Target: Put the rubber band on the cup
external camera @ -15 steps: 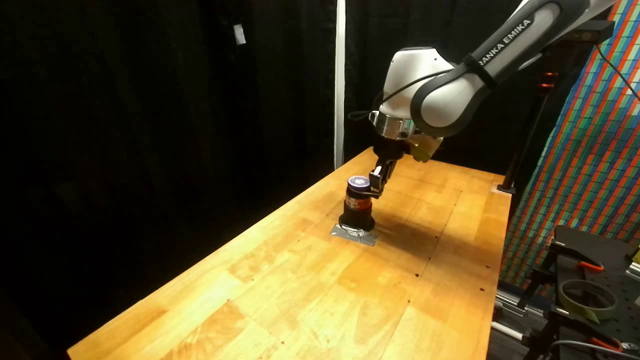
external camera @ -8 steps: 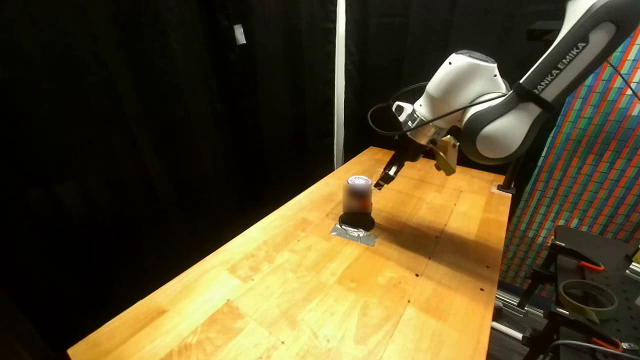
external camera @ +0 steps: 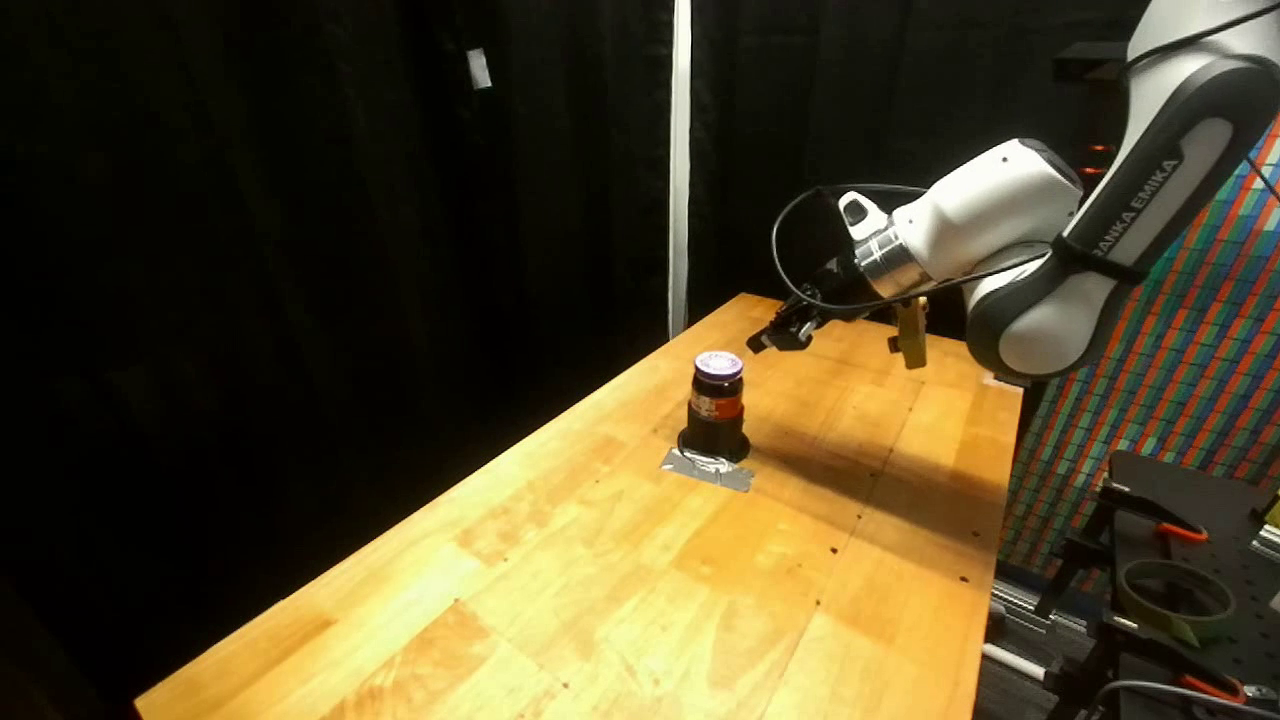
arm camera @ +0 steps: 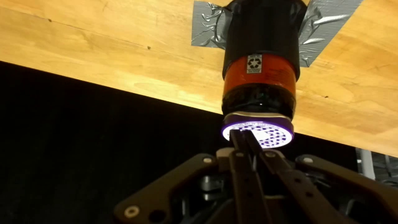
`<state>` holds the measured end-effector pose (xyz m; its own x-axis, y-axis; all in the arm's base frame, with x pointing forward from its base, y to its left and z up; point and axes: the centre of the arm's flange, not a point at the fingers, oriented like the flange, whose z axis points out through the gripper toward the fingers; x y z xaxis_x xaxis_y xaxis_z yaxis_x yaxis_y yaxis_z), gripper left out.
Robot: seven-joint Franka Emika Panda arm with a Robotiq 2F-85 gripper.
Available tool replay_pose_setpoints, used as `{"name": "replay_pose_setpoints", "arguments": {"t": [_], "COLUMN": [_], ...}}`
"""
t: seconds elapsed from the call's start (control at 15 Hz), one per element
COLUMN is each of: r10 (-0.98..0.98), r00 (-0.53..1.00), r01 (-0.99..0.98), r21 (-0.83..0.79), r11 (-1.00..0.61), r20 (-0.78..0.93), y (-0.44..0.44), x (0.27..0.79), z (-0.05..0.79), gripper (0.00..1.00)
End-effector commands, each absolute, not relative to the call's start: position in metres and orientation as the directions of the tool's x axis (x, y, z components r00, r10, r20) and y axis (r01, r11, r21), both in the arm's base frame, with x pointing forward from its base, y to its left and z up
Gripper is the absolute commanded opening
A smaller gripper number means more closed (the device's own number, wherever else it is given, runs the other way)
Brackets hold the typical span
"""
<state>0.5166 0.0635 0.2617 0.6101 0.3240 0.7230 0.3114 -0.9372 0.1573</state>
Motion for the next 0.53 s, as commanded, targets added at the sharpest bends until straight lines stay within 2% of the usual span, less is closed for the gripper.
{"name": "replay_pose_setpoints", "arguments": {"t": [0.0, 0.2, 0.27, 0.33, 0.47], "r10": [0.343, 0.348, 0.352, 0.362, 0.377], "r00": [0.546, 0.553, 0.591, 0.626, 0.702], "r01": [0.349, 0.369, 0.388, 0.41, 0.406], "r21": [0.165, 0.151, 0.126, 0.103, 0.095], "r11": [-0.923, -0.917, -0.913, -0.906, -0.909], "r20": [0.764, 0.757, 0.726, 0.691, 0.604], "y": [0.072, 0.078, 0.078, 0.079, 0.08], "x": [0.501, 0.5, 0.501, 0.501, 0.502], "z": [0.252, 0.249, 0.254, 0.258, 0.265], "gripper": [0.08, 0.06, 0.32, 0.32, 0.44]}}
